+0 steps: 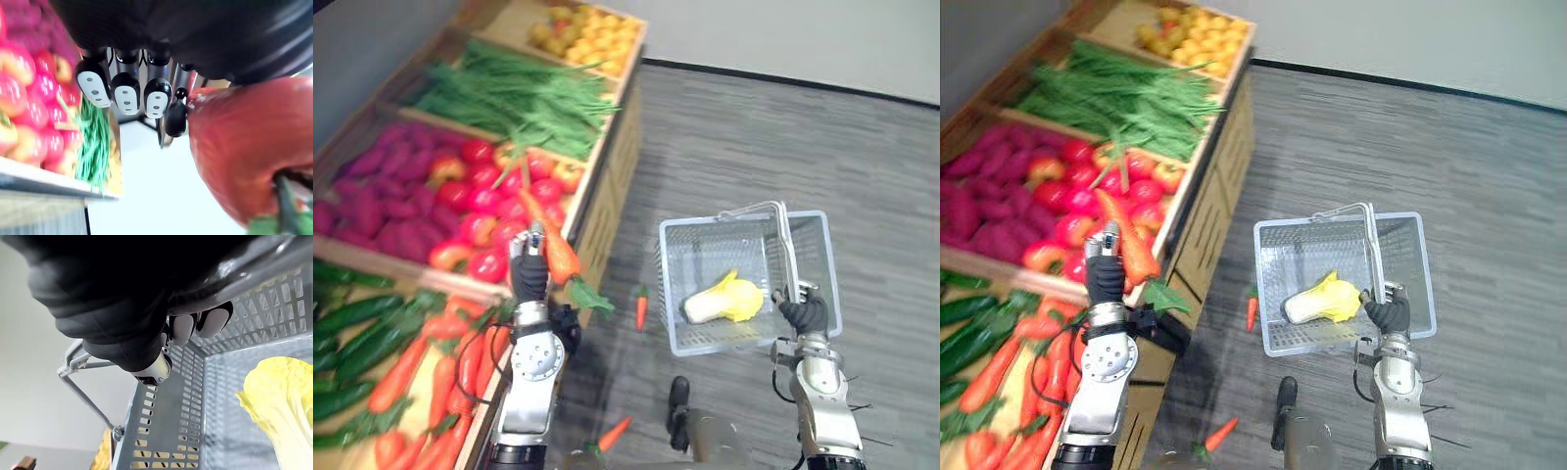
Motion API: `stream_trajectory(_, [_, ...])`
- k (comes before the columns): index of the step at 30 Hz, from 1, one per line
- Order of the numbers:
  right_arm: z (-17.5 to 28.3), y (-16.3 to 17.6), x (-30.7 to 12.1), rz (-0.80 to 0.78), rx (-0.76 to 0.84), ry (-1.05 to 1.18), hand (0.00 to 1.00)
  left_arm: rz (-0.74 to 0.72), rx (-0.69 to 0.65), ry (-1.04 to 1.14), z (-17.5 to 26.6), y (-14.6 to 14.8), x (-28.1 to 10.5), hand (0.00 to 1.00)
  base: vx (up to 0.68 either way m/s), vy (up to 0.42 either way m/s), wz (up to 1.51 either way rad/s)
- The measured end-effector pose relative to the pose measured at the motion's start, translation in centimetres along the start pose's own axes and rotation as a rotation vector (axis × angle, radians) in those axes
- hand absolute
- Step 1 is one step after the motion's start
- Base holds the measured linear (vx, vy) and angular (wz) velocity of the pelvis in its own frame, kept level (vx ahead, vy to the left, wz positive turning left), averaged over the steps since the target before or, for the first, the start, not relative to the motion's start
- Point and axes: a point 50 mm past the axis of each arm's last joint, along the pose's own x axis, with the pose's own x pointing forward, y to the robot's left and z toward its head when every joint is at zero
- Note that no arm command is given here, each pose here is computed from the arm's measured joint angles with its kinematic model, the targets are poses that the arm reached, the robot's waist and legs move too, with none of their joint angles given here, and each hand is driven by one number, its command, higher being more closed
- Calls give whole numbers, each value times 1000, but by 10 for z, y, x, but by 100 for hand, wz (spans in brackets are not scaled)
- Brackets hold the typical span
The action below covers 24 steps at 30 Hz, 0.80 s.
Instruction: Pick vegetable in the basket
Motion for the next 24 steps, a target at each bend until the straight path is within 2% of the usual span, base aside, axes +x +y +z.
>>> stream_trajectory(7, [2,14,-1,62,6,-5,100,-68,-15,61,-12,-11,-9,100,212,27,-81])
stream_trajectory(13, [2,27,-5,122,16,-3,100,-113,-20,69,-14,-20,-12,100,112,201,-64])
stream_trajectory(24, [7,62,-24,300,105,-6,100,-296,-19,76,-16,-44,-24,100,87,79,-3])
